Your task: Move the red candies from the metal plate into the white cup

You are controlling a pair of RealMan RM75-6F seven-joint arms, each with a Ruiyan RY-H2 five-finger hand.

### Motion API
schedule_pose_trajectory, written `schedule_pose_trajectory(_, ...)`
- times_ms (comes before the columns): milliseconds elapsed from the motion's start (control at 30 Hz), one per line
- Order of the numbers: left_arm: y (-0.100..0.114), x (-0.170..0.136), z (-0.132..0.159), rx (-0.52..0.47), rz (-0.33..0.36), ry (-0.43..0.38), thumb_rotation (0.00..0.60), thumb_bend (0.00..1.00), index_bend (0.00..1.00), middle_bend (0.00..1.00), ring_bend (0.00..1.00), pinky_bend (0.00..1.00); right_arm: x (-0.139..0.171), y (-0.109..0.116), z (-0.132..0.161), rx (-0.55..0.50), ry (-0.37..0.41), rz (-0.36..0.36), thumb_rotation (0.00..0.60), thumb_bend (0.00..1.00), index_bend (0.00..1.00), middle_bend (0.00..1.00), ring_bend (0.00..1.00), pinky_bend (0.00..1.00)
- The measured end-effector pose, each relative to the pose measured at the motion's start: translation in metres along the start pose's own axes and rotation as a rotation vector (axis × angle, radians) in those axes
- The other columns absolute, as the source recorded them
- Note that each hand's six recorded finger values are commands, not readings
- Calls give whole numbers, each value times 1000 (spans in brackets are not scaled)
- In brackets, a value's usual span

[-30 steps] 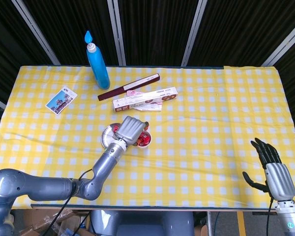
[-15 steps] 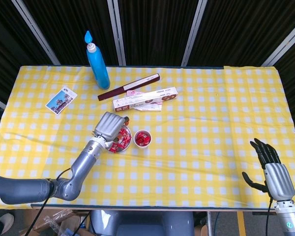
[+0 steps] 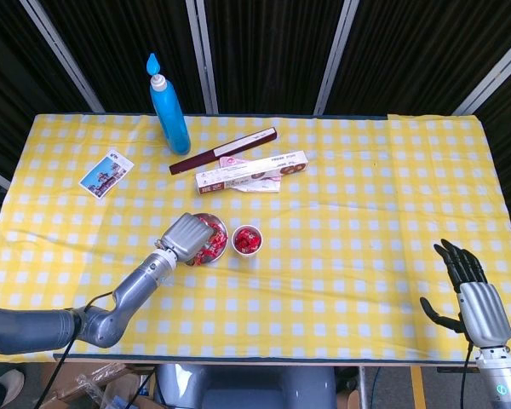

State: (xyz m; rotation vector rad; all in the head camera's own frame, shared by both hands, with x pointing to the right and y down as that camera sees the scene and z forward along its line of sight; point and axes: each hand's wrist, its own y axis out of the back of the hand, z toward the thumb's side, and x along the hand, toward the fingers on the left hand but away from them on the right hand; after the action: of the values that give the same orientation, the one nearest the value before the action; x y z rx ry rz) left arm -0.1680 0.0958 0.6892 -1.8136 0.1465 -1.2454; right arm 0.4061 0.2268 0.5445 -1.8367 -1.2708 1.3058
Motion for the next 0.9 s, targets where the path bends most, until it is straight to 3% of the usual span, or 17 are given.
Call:
schedule_pose_trajectory(433, -12, 1, -8, 270, 66, -178, 600, 193, 422, 937, 970, 1000, 0, -1, 0, 4, -1, 2, 600, 388, 0, 0, 0, 0)
schedule_pose_trajectory(900, -32, 11, -13, 311, 54, -212, 600, 194, 441, 940, 970, 1000, -1, -1, 0, 3, -2, 0, 600, 387, 0, 0, 0, 0)
